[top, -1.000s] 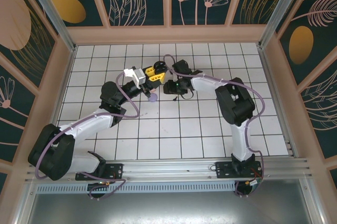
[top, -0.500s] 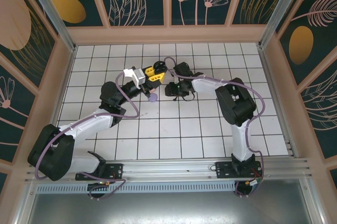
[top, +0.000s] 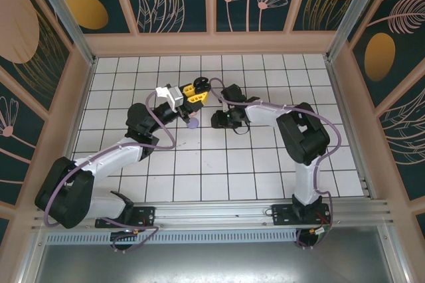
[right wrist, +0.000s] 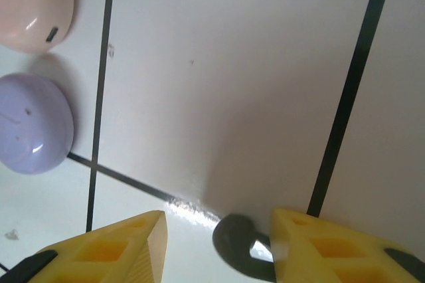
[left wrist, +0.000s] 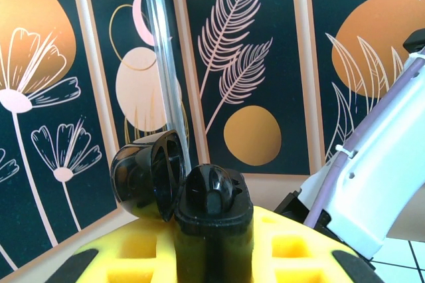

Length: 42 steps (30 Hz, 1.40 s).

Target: Insert wireless bluetooth earbuds into charging case

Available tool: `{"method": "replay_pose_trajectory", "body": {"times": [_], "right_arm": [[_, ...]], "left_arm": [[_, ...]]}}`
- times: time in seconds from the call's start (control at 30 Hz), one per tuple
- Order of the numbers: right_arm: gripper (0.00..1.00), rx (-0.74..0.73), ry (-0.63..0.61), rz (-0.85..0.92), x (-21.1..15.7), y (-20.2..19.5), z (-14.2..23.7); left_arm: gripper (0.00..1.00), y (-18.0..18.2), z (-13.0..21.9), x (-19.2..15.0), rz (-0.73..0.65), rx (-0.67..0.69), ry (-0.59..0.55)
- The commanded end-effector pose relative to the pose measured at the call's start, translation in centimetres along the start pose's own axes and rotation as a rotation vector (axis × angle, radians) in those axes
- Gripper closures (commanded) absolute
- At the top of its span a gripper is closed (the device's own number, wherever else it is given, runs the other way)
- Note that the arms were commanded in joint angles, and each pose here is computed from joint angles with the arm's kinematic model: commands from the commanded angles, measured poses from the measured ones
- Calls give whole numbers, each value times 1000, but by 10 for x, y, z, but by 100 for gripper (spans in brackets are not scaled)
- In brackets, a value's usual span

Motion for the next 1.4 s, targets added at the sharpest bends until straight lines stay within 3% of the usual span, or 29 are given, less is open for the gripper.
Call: {"method": "replay_pose_trajectory", "body": {"times": [0.0,0.3,0.57,1.1,1.37], "right_arm": [[55,6,2,-3,-6,10,11],[51,-95,-16,18,-1,9,15],[51,-233,37,188,-2,6,4],[54,-291,89,181,-7,0,-11],[60,-322,102,186,-6,-1,-15]], "left_arm": [[100,-3,1,13,-21,-2,-37],[100,-4,0,13,-22,-4,-39],[100,-4,0,15,-27,-6,-41],[100,-4,0,15,-38,-3,-38],[100,-4,0,15,-40,-2,-37]]}}
Point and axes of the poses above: each hand's point on the last joint's axis, 136 mm out from that joint toward the fingers, its own z axis back along the fingers, its own y axis along the line the jaws close on, x = y × z, the point moved 1 cm from there along z, back along the fingers, and after that the axes turned 12 degrees about z, right-handed, at the moved point
